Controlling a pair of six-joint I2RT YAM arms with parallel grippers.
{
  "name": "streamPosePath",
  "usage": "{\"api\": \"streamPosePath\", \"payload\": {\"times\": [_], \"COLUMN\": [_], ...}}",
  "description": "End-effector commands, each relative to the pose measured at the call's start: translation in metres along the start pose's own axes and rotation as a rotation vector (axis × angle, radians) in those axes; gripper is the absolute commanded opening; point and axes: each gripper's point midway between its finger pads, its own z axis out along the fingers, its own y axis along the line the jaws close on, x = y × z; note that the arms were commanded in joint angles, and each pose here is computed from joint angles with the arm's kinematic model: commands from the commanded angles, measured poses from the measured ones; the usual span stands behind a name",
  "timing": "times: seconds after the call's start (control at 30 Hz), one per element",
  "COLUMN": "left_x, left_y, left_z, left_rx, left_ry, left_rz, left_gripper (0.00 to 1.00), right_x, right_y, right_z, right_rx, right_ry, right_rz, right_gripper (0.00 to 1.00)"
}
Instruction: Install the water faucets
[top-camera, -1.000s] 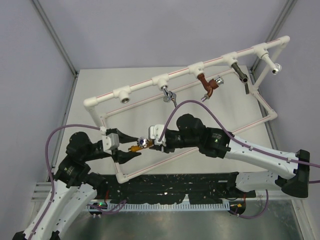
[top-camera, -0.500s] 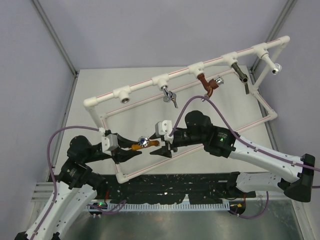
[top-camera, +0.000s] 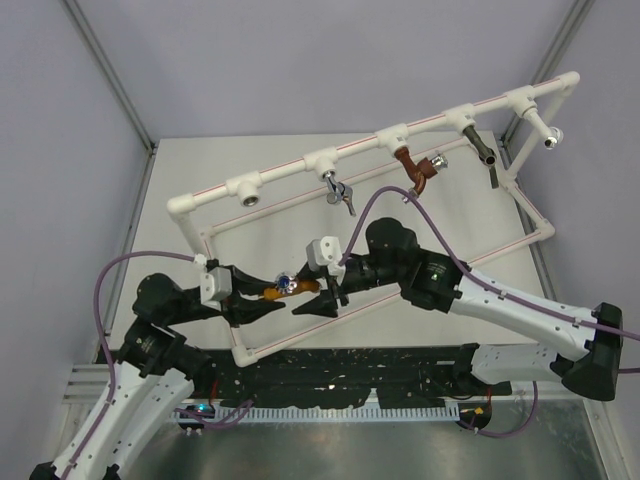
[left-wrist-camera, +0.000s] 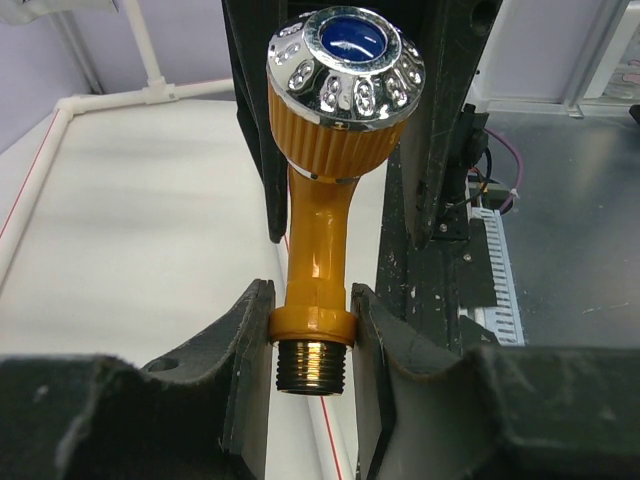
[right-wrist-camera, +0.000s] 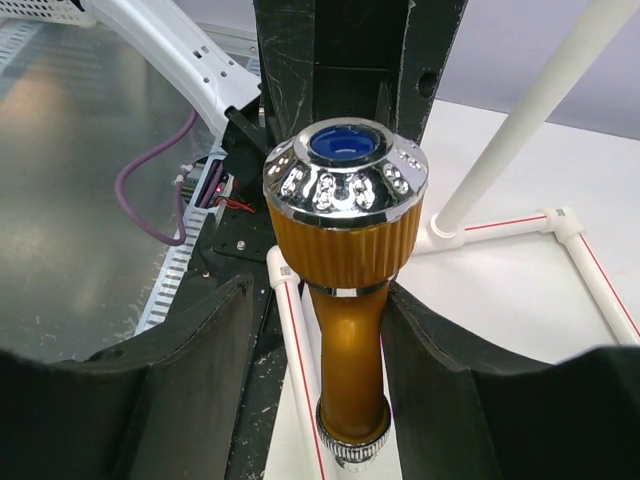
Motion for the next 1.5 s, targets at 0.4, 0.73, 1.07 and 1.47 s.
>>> {"api": "streamPosePath", "payload": {"times": [0.4,0.73,1.07,1.47], "left_x": [-0.015,-0.014,-0.029,0.007], "left_y": [-0.007,0.012,0.088,0.129], "left_z": [0.003,-0.005,-0.099,-0.202], "left_rx": [0.057,-0.089,-0.855,-1.513], "left_ry": [-0.047,-0.031,-0.075,-0.101], "left_rz": [0.052,0.088,0.206,0.044], "left_gripper": [0.00,0.33,0.90,1.00], "right_x": [-0.036,-0.037,-0.022,-0.033], "right_y": [-0.003,-0.019,-0.068,-0.106], "right_z": [0.011,0.009,-0.009,-0.027], "right_rx": [-0.042,0.049,0.361,0.644], "right_ry": [-0.105,-0.105,0.027,0.086], "right_rz": [0.012,-0.014,-0.148,-0.339], "right_gripper": [0.45,0.05,0.05,0.05]}}
